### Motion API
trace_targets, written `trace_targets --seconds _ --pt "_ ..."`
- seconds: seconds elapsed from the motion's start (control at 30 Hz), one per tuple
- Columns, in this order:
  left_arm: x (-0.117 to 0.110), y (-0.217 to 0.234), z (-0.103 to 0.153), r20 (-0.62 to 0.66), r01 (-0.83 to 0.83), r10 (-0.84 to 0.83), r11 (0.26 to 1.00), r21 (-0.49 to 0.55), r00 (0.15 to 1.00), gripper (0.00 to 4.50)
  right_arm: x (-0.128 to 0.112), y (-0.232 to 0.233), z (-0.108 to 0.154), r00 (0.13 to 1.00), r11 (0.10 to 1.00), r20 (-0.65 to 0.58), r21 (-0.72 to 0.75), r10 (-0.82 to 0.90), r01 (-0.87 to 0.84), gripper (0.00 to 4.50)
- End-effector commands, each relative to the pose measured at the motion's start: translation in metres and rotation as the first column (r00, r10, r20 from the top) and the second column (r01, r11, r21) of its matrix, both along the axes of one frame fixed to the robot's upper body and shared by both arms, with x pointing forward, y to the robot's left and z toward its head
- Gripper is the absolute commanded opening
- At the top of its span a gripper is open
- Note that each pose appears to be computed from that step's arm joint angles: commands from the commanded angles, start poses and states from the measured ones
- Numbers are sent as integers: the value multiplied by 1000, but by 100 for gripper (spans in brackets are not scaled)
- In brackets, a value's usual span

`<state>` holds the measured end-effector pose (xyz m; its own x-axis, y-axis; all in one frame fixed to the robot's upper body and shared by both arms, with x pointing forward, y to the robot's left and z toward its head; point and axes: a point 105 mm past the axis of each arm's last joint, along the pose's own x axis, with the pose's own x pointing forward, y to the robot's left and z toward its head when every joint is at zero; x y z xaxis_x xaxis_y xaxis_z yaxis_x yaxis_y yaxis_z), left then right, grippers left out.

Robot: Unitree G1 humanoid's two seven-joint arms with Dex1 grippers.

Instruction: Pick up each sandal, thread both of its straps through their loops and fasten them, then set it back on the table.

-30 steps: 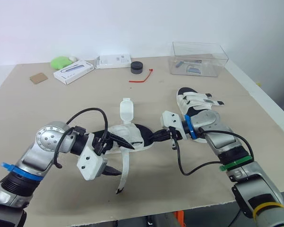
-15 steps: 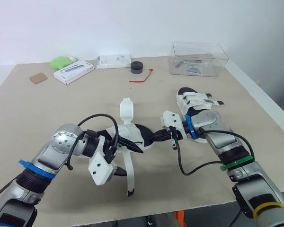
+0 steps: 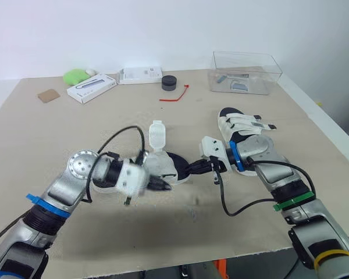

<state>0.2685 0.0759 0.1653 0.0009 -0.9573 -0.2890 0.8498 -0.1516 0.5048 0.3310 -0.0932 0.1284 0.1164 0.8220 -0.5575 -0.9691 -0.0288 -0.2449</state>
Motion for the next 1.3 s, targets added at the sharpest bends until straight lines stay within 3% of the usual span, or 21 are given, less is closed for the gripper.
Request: trace_targets --seconds 0.03,0.13,0.27,0.83,1.23,1.3 --pt "21 13 40 -334 -196 125 962 -188 934 7 0 -6 4 1000 1000 20 -6 -16 16 0" --pt "33 26 47 -610 -315 112 919 -236 784 7 1 -6 4 1000 1000 23 -7 -15 16 0" --pt "41 34 43 -759 -405 87 881 -244 645 7 3 -5 6 999 1000 28 -5 -17 17 0" --pt "72 59 3 -875 -662 165 720 -208 455 7 4 -9 9 999 1000 33 -10 -27 27 0" --pt "66 54 -7 -891 -664 164 725 -182 423 7 4 -8 9 999 1000 32 -8 -28 28 0" --pt "66 54 -6 -876 -656 181 732 -183 447 89 4 -8 9 999 1000 32 -8 -28 28 0"
